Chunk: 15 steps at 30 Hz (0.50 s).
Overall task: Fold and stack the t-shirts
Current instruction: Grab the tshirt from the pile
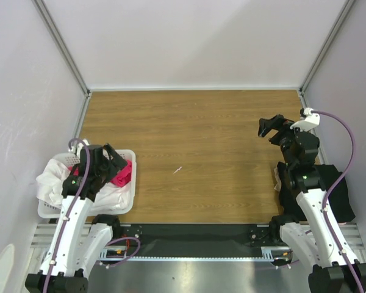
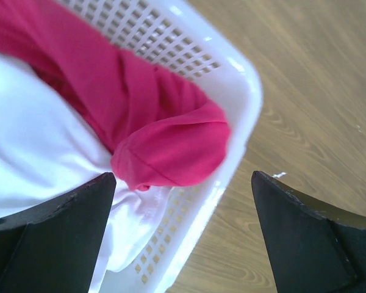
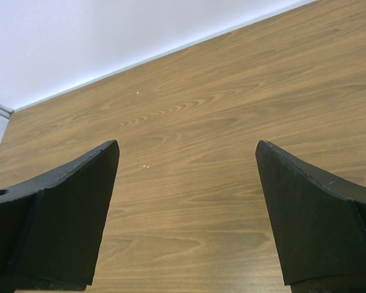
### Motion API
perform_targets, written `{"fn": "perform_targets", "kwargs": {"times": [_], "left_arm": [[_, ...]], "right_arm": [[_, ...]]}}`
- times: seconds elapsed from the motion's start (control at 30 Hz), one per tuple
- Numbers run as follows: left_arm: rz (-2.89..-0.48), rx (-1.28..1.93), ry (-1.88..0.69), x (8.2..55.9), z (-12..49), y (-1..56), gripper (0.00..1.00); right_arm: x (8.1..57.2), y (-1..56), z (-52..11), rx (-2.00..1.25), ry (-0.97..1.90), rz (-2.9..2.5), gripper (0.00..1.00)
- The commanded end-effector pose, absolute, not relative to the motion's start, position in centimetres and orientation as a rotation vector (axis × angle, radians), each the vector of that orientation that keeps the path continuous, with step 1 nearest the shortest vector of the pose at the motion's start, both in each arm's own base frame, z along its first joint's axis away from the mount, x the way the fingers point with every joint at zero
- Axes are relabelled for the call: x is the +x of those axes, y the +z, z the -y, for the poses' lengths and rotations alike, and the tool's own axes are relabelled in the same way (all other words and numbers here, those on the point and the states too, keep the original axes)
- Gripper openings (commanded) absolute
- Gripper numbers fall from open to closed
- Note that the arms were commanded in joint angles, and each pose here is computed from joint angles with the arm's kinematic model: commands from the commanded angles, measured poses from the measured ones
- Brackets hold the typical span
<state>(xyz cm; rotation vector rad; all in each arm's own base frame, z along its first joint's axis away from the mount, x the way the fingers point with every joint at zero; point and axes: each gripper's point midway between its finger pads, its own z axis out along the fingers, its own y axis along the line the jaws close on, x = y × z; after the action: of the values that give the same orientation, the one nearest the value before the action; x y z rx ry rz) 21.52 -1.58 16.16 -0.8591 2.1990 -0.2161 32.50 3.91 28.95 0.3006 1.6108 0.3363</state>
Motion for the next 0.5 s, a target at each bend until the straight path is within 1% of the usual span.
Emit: {"fn": "perform_targets", "kwargs": {"times": [0.0,0.1,0.17,0.23,0.37,0.47], "left_arm": [[-2.115,-0.995,-0.218,21.5,0.9,15.4,1.00],[-2.101,-1.013,-0.231,21.8,1.0,14.1,1.00],[-2.096,-1.035,-0.193,21.9,0.5,13.2,0.99],[-2.076,-1.069,-0.167,22.1,0.0,12.7,0.97],[-2.036,-1.067,-0.232,23.1,0.5,12.1,0.95],[-2.018,-1.076,-0.253,23.5,0.7,11.4,0.86]], "right_arm": [[32.2,31.8,-3.7,0.316,0.350,-1.548,1.00],[31.8,31.4,-3.2,0.336,0.318,-1.562,1.00],[31.5,31.7,-2.7,0.347,0.299,-1.556,1.00],[31.2,31.9,-2.4,0.344,0.278,-1.552,1.00],[30.9,32.8,-2.2,0.336,0.266,-1.538,1.00],[31.0,33.0,-2.3,0.339,0.268,-1.539,1.00]]}}
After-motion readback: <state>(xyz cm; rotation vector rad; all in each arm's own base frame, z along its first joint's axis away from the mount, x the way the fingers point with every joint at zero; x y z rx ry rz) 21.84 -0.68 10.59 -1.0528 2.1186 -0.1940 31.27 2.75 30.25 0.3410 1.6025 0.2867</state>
